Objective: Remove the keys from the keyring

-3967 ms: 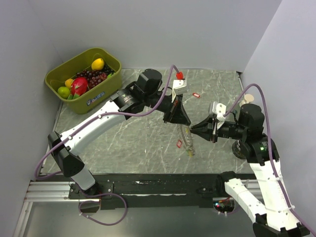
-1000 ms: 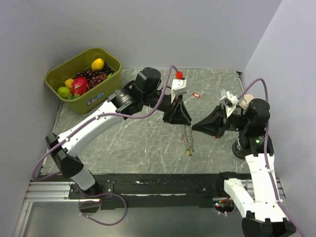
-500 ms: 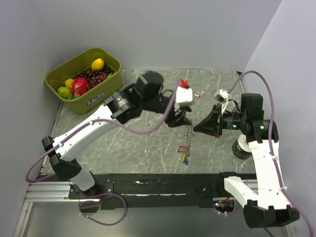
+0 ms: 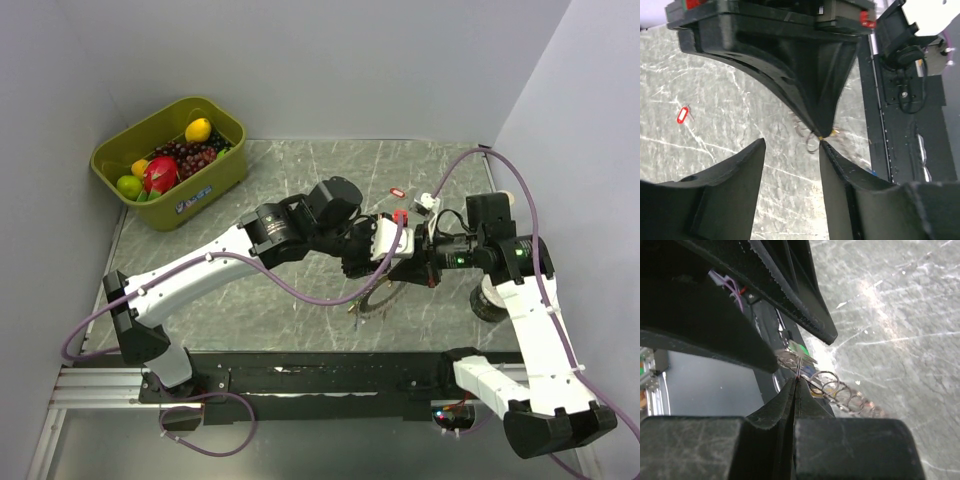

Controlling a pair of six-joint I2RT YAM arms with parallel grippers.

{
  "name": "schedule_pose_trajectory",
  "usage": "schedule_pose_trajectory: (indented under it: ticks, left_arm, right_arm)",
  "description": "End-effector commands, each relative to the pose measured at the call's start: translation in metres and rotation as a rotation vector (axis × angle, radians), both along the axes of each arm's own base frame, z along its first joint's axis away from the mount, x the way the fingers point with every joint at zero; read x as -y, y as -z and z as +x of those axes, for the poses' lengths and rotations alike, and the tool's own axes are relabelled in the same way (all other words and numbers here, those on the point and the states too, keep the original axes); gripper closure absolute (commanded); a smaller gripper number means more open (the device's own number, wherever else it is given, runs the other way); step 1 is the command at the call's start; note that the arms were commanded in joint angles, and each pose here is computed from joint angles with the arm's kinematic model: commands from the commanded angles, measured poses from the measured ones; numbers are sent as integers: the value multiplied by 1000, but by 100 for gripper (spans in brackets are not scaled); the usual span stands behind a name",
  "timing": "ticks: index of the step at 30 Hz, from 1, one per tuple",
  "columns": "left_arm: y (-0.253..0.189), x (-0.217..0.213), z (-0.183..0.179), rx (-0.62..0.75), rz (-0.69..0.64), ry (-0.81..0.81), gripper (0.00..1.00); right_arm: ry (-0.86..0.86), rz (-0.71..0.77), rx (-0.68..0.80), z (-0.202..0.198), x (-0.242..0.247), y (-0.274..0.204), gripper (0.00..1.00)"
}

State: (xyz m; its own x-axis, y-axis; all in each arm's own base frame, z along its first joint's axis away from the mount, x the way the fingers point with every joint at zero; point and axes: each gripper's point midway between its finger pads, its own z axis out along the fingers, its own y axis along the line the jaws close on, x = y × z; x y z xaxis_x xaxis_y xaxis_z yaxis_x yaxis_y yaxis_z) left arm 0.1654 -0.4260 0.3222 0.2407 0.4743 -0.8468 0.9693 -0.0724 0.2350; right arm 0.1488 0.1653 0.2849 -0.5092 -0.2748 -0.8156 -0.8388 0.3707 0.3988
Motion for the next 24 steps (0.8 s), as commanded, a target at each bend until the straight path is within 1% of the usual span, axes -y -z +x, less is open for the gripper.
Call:
schedule_pose_trajectory:
  ticks: [1, 10, 15, 17, 24]
  left_arm:
    - [2, 1, 3, 40, 10, 0, 49]
    - [6, 2, -11, -12, 21, 68, 60]
    - [12, 5, -17, -42, 27, 95, 61]
    - [12, 6, -19, -47, 28, 102, 65]
    - [12, 8, -20, -52, 28, 107, 73]
  right_arm:
    - [-20, -6, 47, -6, -1, -6, 100]
    - [-27, -8, 69, -10, -1, -9, 100]
    - [-29, -5, 75, -10, -1, -10, 100]
    - [-28, -2, 77, -10, -2, -10, 100]
    - [-22, -18, 81, -8, 0, -6, 100]
